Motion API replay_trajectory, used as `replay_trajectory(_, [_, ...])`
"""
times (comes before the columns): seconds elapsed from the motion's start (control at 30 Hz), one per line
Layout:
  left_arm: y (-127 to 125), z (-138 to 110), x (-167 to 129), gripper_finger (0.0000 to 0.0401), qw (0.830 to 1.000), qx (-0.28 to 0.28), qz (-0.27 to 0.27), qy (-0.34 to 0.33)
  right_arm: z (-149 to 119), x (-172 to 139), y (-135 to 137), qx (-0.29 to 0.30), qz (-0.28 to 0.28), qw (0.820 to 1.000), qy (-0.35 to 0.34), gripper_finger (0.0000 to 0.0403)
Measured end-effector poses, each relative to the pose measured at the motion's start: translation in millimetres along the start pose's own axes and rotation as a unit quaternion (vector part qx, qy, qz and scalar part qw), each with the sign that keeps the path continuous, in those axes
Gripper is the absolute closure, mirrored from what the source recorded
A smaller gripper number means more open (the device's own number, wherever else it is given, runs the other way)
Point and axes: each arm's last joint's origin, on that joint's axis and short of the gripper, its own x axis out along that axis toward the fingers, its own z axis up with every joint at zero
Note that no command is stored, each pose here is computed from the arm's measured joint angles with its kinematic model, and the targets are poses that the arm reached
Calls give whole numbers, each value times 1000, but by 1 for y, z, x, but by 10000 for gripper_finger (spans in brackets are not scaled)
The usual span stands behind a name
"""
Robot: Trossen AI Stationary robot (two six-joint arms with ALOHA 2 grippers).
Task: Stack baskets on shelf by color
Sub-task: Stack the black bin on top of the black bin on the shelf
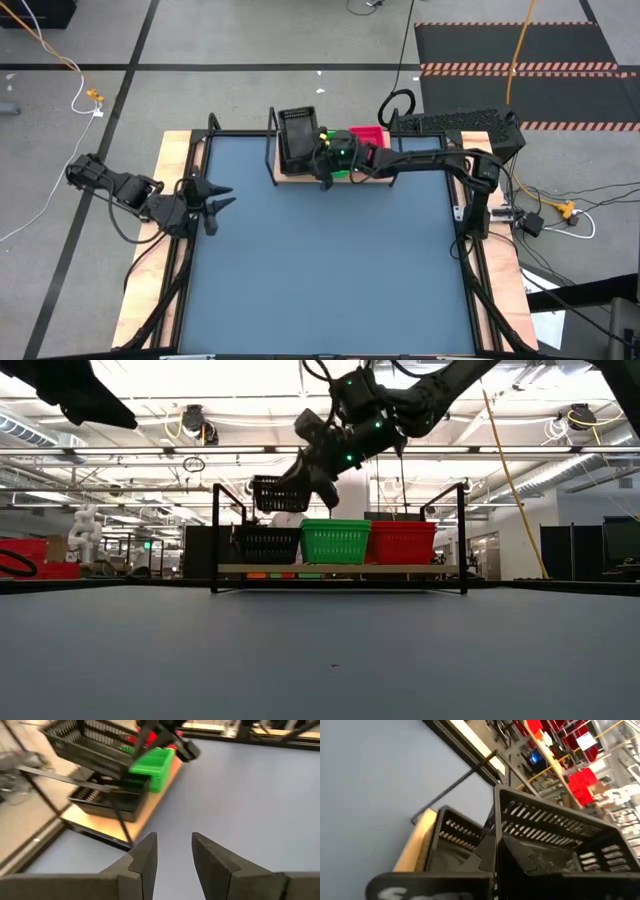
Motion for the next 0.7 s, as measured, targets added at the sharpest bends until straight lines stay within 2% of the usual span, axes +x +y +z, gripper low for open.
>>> replay_trajectory(0.13, [2, 1, 0, 277, 1000, 2, 21, -8, -8, 4, -2, 38, 17, 999, -29, 398])
replay_trajectory(0.3, [4, 1, 2, 277, 999, -8, 36, -9, -21, 19, 11, 70, 29, 997, -15, 398])
replay_trajectory(0.7, [6, 0, 3, 277, 999, -7, 44, 0, -18, 26, 20, 121, 29, 992, -28, 388])
